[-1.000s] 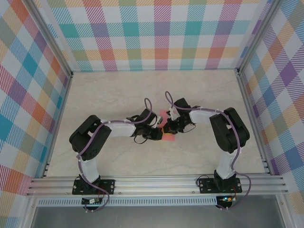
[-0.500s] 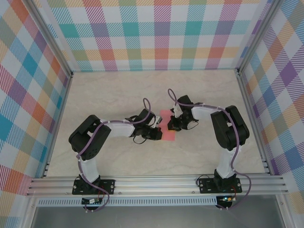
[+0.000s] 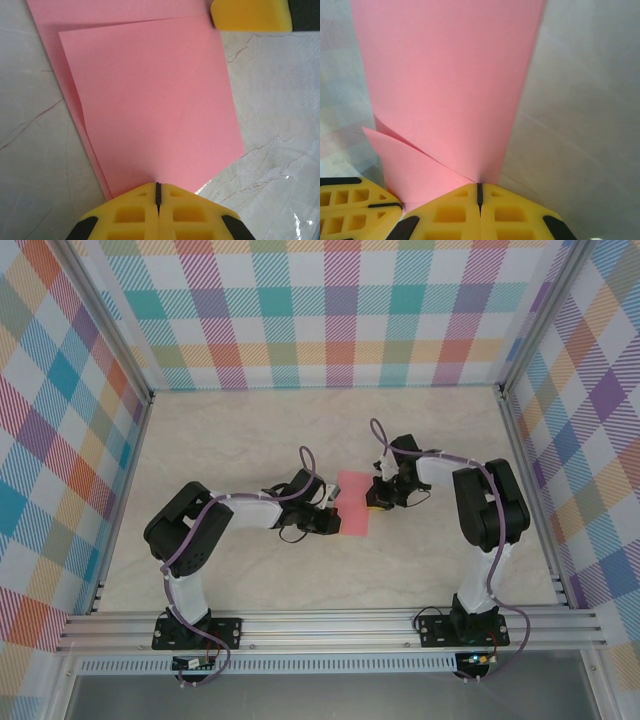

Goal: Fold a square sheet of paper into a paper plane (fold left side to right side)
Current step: Fold the triangle a second time at the center of the table, then turn over the paper at the center of the table.

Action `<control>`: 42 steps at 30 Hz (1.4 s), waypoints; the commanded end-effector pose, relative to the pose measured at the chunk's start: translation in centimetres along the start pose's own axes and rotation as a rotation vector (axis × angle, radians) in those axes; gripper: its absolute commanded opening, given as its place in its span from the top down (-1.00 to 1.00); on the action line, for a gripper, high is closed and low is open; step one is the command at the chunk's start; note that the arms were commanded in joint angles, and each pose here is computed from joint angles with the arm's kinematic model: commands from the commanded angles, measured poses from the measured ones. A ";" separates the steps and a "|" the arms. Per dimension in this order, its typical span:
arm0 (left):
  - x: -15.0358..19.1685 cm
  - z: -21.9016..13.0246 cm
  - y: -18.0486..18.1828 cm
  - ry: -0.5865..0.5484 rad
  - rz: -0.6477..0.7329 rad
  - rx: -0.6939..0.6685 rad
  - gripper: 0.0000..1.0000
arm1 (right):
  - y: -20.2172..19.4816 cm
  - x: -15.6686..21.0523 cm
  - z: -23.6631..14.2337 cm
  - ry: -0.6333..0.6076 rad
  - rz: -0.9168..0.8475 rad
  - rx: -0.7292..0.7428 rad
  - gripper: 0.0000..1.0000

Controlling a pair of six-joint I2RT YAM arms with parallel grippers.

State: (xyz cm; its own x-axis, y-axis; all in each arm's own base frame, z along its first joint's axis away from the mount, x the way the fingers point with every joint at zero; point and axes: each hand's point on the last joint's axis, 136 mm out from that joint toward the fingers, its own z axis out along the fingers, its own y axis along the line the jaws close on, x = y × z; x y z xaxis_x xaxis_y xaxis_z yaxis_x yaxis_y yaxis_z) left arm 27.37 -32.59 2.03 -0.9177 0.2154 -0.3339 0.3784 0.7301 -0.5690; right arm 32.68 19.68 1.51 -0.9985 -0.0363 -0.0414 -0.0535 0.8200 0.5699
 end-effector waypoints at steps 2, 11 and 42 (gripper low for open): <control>2.3 -0.6 2.6 0.060 -0.064 -0.074 0.91 | -0.9 -0.9 -1.3 -0.045 -0.006 0.028 0.90; -2.1 -4.7 -1.9 -0.100 -0.026 0.064 0.25 | 1.5 0.0 -5.4 -0.219 -0.017 -0.051 0.00; -7.2 -2.9 1.4 -0.237 -0.061 0.094 1.00 | 3.9 2.9 -3.7 -0.161 0.051 -0.333 -0.46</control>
State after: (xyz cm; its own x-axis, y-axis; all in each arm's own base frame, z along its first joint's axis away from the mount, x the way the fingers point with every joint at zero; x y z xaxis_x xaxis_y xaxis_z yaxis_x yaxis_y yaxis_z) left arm 33.20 -31.83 3.82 -0.9159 0.0506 -0.3982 0.3219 0.6854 -0.6531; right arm 28.38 19.81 5.49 -0.9883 0.1202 -0.0942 0.0036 0.6348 0.7726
